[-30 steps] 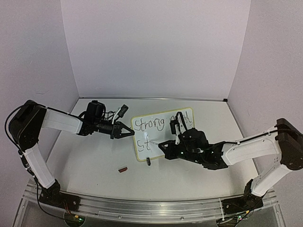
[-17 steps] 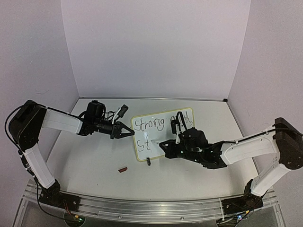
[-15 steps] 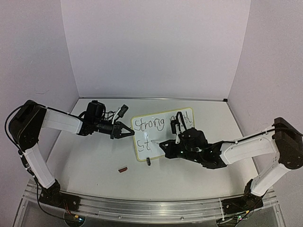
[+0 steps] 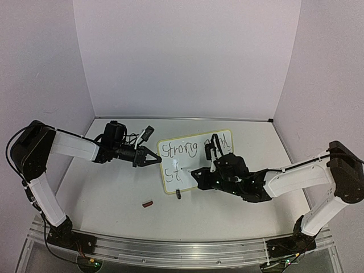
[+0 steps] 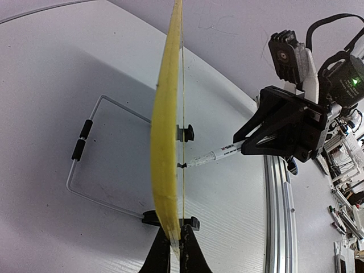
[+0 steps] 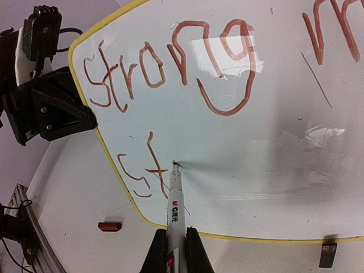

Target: Write a sentence on the whiteboard

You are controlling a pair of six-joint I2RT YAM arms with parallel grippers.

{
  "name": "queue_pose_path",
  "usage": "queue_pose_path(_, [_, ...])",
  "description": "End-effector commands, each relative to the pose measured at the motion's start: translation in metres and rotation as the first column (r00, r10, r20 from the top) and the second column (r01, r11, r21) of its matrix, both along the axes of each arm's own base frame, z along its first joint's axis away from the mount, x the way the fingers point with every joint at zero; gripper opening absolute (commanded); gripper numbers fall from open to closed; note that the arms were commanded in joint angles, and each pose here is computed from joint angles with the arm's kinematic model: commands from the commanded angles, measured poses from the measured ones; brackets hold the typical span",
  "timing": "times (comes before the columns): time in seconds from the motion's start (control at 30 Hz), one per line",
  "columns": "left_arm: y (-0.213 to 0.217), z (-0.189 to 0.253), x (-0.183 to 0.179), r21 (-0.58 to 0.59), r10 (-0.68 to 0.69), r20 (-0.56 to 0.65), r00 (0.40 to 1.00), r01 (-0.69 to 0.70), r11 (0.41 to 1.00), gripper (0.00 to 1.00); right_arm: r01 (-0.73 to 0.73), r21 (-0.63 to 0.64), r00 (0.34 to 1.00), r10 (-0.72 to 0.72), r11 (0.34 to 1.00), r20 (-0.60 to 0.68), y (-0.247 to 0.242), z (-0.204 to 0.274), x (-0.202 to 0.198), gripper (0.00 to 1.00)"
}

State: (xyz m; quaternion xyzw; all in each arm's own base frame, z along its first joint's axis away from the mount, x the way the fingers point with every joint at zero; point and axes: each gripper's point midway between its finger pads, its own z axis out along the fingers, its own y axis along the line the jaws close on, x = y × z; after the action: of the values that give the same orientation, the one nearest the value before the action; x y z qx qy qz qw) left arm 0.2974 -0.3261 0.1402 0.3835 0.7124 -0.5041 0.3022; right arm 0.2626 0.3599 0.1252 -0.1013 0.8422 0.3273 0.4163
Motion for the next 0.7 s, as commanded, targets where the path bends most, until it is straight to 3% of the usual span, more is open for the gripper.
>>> queue_pose_path(0.0, [0.003, -0.009, -0.005, 0.038, 0.004, 0.011, 1.0, -0.004, 0.999, 0.0, 0.033, -0.012, 0.999, -0.033, 0.999, -0.02, -0.003, -0.006, 0.004, 0.0])
queue_pose_path(0.67, [0.003, -0.009, -0.005, 0.039, 0.005, 0.013, 1.0, -0.006, 0.999, 0.0, -0.023, -0.033, 0.992, 0.018, 0.999, -0.124, 0.0, -0.035, -0.016, 0.0])
